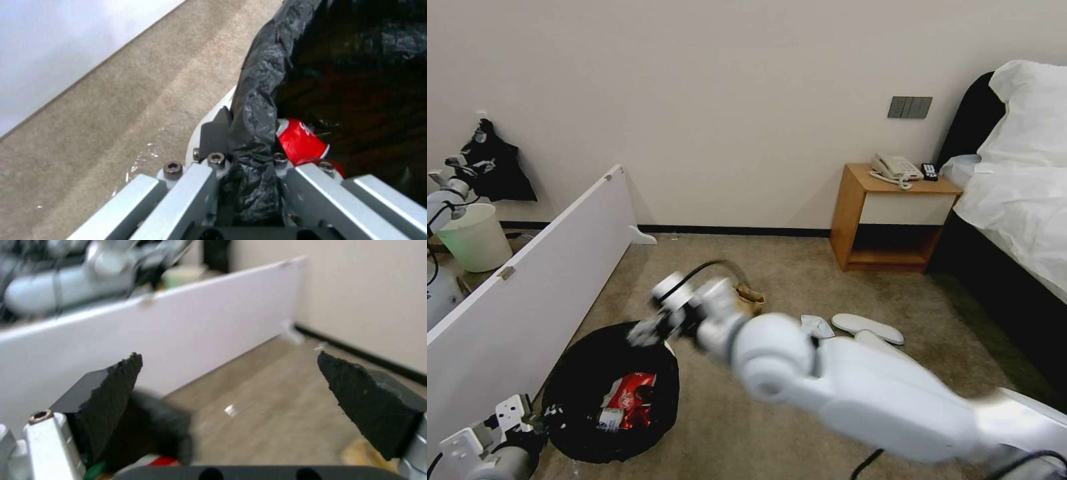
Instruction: Pick up the trash bin, then pick up the garbage from the floor and place it into the trash bin.
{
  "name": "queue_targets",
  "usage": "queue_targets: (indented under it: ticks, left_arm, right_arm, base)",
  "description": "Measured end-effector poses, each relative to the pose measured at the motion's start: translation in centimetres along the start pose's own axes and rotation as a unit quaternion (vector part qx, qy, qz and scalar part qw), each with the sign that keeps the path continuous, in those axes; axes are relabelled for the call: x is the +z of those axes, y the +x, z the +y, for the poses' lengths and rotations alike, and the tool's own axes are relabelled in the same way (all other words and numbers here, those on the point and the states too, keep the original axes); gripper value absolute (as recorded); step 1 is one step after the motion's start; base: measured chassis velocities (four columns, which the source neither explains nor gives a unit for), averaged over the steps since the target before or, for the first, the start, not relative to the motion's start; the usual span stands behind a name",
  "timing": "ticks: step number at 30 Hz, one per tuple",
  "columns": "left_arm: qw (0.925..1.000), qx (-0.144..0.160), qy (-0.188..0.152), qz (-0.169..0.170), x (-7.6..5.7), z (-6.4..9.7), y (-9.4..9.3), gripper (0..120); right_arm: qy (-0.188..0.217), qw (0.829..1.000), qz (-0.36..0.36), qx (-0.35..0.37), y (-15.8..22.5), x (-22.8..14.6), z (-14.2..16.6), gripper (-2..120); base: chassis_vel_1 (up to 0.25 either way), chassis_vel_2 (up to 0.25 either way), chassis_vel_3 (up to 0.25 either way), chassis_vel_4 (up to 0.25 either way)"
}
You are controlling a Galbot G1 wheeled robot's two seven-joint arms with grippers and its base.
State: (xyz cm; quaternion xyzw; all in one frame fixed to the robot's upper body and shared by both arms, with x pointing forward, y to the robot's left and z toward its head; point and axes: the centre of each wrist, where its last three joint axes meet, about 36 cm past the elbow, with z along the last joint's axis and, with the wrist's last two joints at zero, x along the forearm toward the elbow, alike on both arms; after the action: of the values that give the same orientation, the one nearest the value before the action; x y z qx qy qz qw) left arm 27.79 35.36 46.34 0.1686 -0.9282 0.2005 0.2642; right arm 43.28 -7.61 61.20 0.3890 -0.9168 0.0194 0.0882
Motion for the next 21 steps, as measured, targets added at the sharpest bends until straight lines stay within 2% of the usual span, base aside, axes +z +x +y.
queue_targets:
  ticks: [1,3,4,7,10,12,16,17,20,21]
  left_arm:
    - [1.0000,0.000,0.000,0.000,0.0,0.0,0.0,2]
    - [1.0000,0.000,-0.002,-0.001,-0.1,0.0,0.2,2]
    - [1.0000,0.000,-0.002,-0.001,-0.1,0.0,0.2,2]
    - [1.0000,-0.002,-0.004,-0.002,-0.1,0.1,0.4,2]
    - [1.0000,-0.001,-0.006,-0.002,-0.1,0.1,0.5,2]
    - [1.0000,0.000,-0.008,-0.005,-0.2,-0.1,1.0,2]
    - [0.9999,0.004,-0.009,-0.008,-0.3,-0.3,1.4,2]
    - [0.9999,0.001,-0.006,-0.016,-0.4,0.0,2.6,2]
    - [0.9998,-0.004,-0.004,-0.019,-0.4,0.1,3.1,2]
    - [0.9995,-0.012,-0.004,-0.028,-0.6,0.2,3.8,2]
  right_arm:
    - [0.000,1.000,0.000,0.000,0.0,0.0,0.0,100]
    - [-0.036,0.997,-0.054,0.033,3.8,-0.3,-3.2,100]
    - [-0.036,0.997,-0.054,0.033,3.8,-0.3,-3.2,100]
    - [-0.051,0.990,-0.116,0.062,6.5,-0.2,-4.6,100]
    - [-0.050,0.984,-0.149,0.079,7.8,-0.2,-5.3,100]
    - [-0.046,0.973,-0.197,0.115,10.6,-0.3,-6.8,100]
    - [-0.040,0.961,-0.226,0.152,13.0,0.2,-8.2,100]
    - [-0.040,0.949,-0.254,0.182,14.3,0.9,-8.8,100]
    - [-0.043,0.945,-0.263,0.191,14.6,1.3,-8.9,100]
    - [-0.034,0.934,-0.284,0.215,15.5,2.2,-9.2,100]
  base:
    - [0.000,0.000,0.000,0.000]
    - [0.000,0.000,0.000,0.000]
    - [0.000,0.000,0.000,0.000]
    - [0.000,0.000,0.000,0.000]
    - [0.000,0.000,0.000,0.000]
    - [0.000,0.000,0.000,0.000]
    - [0.000,0.000,0.000,0.000]
    - [0.000,0.000,0.000,0.000]
    - [0.000,0.000,0.000,0.000]
    - [0.000,0.000,0.000,0.000]
